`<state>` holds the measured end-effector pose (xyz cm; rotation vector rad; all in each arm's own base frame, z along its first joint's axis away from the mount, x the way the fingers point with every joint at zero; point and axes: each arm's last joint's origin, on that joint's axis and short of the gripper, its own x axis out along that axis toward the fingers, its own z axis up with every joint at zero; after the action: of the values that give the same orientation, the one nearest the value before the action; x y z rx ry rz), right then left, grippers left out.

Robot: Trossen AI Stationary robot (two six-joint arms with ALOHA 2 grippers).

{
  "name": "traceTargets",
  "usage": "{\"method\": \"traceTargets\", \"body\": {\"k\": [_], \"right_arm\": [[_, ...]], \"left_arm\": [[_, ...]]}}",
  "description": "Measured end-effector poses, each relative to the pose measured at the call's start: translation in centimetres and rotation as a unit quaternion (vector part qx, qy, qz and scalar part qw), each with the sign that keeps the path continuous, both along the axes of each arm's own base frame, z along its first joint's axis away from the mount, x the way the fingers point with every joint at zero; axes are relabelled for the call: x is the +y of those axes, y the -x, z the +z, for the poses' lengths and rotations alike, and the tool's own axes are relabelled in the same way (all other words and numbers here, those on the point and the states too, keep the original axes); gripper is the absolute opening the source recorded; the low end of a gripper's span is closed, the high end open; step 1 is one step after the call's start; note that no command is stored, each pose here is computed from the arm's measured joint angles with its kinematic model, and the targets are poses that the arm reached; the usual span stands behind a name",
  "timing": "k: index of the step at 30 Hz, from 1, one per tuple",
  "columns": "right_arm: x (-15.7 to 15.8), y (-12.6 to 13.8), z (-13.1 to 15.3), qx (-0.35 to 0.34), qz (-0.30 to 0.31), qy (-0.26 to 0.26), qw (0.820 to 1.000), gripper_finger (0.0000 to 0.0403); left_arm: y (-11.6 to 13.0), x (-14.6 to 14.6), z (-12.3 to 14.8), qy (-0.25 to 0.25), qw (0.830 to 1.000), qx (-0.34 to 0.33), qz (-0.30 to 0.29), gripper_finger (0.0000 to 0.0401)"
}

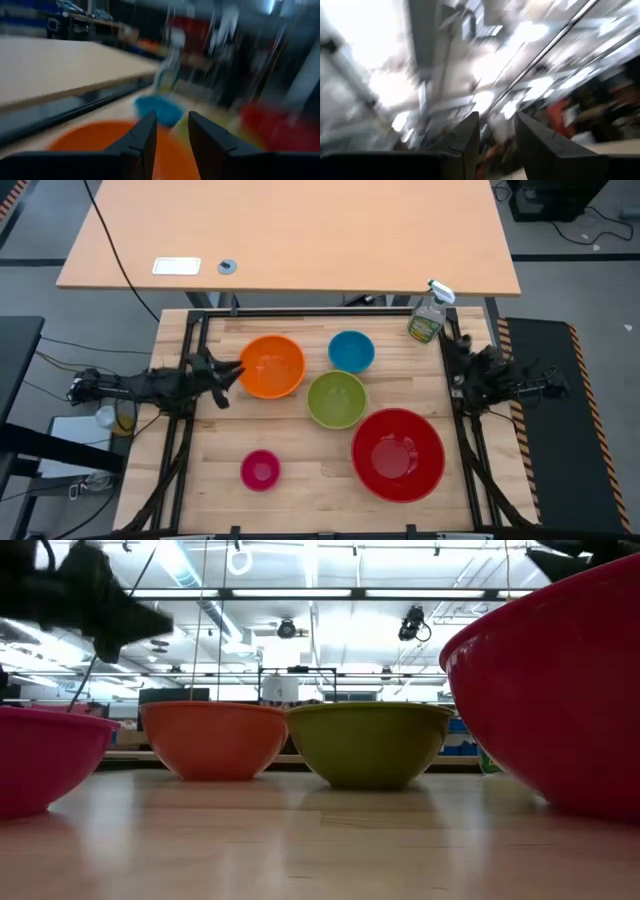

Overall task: Nest bowls inside each other by size order
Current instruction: Stack the orange bowl on top of the red bowl

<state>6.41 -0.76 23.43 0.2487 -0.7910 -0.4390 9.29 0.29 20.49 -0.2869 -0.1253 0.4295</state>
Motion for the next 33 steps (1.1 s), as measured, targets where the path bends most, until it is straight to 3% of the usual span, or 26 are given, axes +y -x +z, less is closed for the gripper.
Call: {"method": "traceTargets", "body": {"k": [4,10,15,20,24,27,33], "right_arm": [[-0.4,1.6,1.2,-0.085,-0.047,0.008,0.995,0.0132],[-0.5,1.2,2.4,-0.06,-0.044,0.02,0.997,0.0132],[-0.7,-0.3,4.2,-0.091,0.033,-0.059,0.994,0.0132],[-1.0,-3.8,6.7,-0.061,0.044,-0.107,0.991,0.0132],[-1.6,-7.3,8.4,-0.028,0.006,-0.147,0.989,0.0132],[-2.5,-10.0,9.1,0.039,-0.033,-0.167,0.985,0.0128],[-6.0,-16.2,8.4,0.225,-0.038,-0.205,0.952,0.0122]], "left_arm": [[0.3,0.0,1.9,0.072,0.989,-0.129,-0.009,0.0114],[0.9,0.1,3.3,0.088,0.973,-0.212,-0.015,0.0114],[1.3,0.3,4.1,0.105,0.959,-0.263,-0.009,0.0114],[1.8,0.7,4.8,0.087,0.949,-0.303,0.016,0.0114],[1.9,0.7,5.0,0.09,0.946,-0.312,0.013,0.0114],[1.9,0.8,5.6,0.092,0.951,-0.295,0.028,0.0114],[1.0,1.1,7.1,0.086,0.977,-0.159,0.114,0.0132]]}}
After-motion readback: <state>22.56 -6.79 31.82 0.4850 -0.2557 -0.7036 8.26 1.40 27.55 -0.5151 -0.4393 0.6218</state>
